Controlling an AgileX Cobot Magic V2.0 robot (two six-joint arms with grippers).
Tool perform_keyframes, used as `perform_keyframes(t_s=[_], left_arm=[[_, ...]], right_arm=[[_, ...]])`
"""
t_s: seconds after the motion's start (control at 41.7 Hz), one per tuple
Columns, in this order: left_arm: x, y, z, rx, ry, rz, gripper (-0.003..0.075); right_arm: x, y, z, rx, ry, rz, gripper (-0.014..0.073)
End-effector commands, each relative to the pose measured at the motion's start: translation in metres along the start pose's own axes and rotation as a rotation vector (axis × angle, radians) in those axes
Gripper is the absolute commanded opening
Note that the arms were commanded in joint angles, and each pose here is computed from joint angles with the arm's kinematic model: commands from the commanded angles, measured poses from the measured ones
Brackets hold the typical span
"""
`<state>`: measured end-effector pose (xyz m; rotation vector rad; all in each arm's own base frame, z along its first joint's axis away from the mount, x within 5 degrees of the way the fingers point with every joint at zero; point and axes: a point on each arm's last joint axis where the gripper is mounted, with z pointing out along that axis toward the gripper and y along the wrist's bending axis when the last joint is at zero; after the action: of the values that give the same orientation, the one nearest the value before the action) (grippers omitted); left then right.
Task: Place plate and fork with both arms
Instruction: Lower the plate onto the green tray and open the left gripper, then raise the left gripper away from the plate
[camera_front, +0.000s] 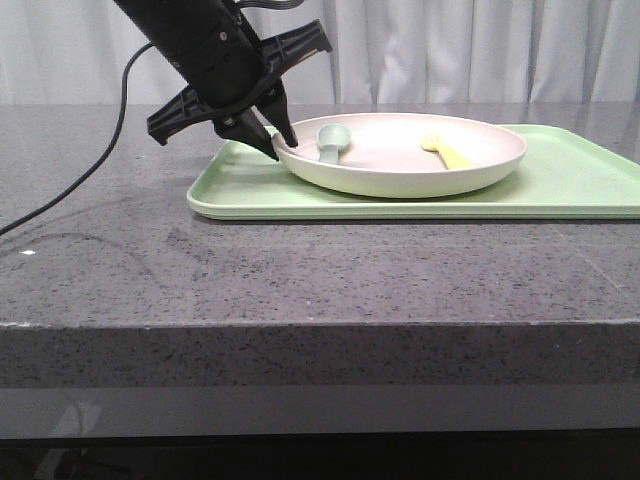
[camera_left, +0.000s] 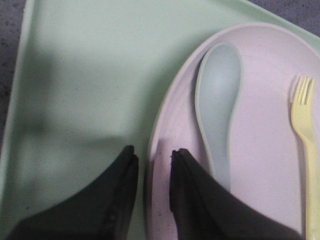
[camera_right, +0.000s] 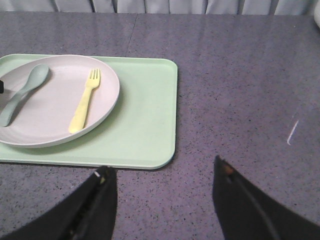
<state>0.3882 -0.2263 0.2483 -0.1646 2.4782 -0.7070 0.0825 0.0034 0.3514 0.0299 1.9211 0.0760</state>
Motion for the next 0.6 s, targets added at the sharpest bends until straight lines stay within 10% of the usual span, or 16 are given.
perform_keyframes(t_s=[0.0,0.576], left_arm=[[-0.015,-0.022,-0.027,0.084,-0.104,0.011,0.0283],[-0.027,-0.036,-0.178,-0.057,-0.260,0.488,0.0293]], right_arm=[[-0.016,0.000,-0.002,0.003,-0.102,-0.016,0.0449],[-0.016,0.000,-0.002,0.003,-0.102,-0.016,0.0449]])
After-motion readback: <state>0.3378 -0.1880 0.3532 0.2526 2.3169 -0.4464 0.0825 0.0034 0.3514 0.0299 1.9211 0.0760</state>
